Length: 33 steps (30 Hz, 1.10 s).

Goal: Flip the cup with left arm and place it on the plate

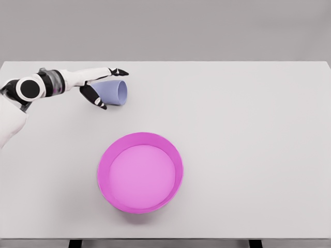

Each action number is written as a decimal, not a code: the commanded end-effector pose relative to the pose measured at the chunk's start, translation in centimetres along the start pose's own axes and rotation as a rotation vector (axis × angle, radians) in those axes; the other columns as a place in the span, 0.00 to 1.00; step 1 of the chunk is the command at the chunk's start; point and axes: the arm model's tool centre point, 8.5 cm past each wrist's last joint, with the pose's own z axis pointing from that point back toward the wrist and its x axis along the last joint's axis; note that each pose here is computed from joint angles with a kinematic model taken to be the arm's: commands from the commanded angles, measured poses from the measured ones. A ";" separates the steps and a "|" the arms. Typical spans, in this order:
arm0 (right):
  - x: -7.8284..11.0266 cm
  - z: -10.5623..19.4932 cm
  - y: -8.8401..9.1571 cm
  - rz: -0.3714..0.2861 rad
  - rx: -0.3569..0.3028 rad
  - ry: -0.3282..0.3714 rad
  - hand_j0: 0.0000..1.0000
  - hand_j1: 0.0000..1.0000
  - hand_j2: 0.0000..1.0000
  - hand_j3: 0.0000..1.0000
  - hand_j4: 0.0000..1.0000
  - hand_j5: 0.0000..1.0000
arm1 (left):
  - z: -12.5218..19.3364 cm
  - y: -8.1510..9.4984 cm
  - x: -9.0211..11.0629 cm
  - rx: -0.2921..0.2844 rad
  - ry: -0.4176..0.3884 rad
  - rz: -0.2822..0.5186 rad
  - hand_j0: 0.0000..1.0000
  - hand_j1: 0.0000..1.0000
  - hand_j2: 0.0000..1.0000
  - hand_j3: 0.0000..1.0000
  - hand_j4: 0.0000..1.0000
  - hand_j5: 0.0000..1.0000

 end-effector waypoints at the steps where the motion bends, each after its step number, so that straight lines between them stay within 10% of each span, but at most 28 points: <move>1: 0.0 0.0 0.0 0.000 0.000 0.000 1.00 1.00 1.00 1.00 1.00 1.00 | -0.1 -0.1 0.0 0.000 -0.001 0.008 1.00 1.00 1.00 1.00 1.00 1.00; 16: 0.1 0.0 0.0 0.000 0.000 -0.001 1.00 1.00 1.00 1.00 1.00 1.00 | -1.6 -1.0 -1.2 -0.023 0.049 0.038 1.00 1.00 1.00 1.00 1.00 1.00; 20: 0.0 0.0 0.0 0.000 0.000 0.000 1.00 1.00 1.00 1.00 1.00 1.00 | -1.6 -1.0 -1.2 -0.023 0.050 0.040 0.68 0.68 0.68 0.68 0.68 0.68; 25: 0.1 0.0 0.0 0.000 0.000 -0.001 1.00 1.00 1.00 1.00 1.00 1.00 | -1.3 -0.6 -1.1 -0.007 0.033 0.052 0.60 0.60 0.60 0.60 0.60 0.60; 33: 0.0 0.0 0.0 0.000 0.000 0.000 1.00 1.00 1.00 1.00 1.00 1.00 | 2.6 0.3 4.9 0.066 -0.375 0.184 0.58 0.58 0.58 0.58 0.58 0.58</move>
